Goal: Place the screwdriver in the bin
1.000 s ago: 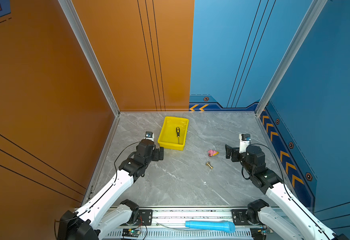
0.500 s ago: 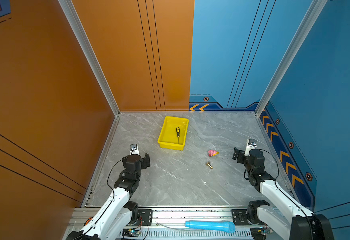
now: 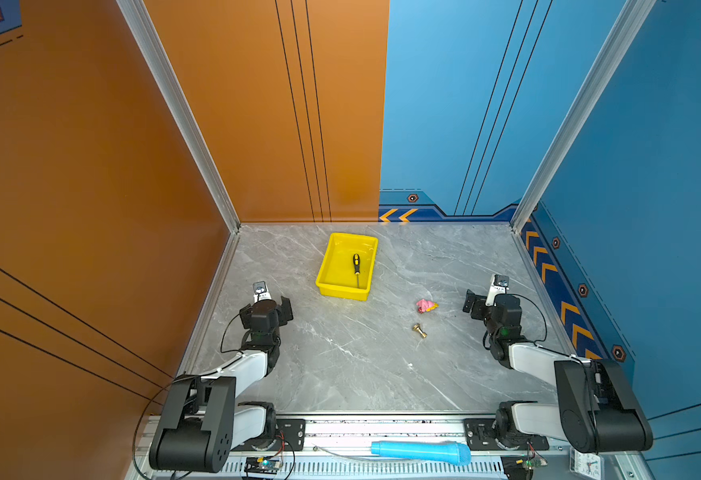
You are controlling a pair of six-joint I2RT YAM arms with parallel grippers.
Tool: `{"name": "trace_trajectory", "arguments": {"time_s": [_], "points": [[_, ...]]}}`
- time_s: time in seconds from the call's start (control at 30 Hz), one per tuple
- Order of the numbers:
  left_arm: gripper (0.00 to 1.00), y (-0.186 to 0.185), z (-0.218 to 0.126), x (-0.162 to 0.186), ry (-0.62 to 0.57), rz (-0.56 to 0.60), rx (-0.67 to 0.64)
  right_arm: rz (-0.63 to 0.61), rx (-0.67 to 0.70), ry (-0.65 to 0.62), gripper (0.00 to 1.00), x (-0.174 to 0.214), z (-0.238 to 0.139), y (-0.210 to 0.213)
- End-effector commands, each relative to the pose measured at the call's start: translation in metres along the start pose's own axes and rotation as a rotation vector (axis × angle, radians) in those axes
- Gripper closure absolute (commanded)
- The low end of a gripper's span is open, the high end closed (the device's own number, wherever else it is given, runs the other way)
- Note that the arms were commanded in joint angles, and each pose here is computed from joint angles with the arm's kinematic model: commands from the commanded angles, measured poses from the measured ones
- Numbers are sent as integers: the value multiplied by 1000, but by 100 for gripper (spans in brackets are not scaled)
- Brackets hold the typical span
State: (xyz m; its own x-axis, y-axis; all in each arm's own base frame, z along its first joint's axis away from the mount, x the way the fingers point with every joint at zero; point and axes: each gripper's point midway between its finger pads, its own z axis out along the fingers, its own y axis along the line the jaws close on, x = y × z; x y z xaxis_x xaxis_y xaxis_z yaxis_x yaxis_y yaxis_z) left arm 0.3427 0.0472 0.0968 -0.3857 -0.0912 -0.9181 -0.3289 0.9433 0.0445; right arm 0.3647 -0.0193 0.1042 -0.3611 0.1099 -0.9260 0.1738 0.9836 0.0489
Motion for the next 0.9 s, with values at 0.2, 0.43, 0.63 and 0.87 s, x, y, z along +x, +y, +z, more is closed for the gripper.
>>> {"name": "trace_trajectory", "arguments": {"time_s": [0.2,0.43,0.63,0.87], "points": [[2,-16,16,-31,-85,6,60,42,-12,-120,0,-15,10,-10],[2,-30,30,-22,-95,50,105,42,6,-103,0,-3,22,-11],[2,-34,35,-14,-103,67,102,35,19,-94,0,-2,24,-11],[2,-31,36,-14,-103,63,88,-9,84,-74,0,-2,26,-10]]}}
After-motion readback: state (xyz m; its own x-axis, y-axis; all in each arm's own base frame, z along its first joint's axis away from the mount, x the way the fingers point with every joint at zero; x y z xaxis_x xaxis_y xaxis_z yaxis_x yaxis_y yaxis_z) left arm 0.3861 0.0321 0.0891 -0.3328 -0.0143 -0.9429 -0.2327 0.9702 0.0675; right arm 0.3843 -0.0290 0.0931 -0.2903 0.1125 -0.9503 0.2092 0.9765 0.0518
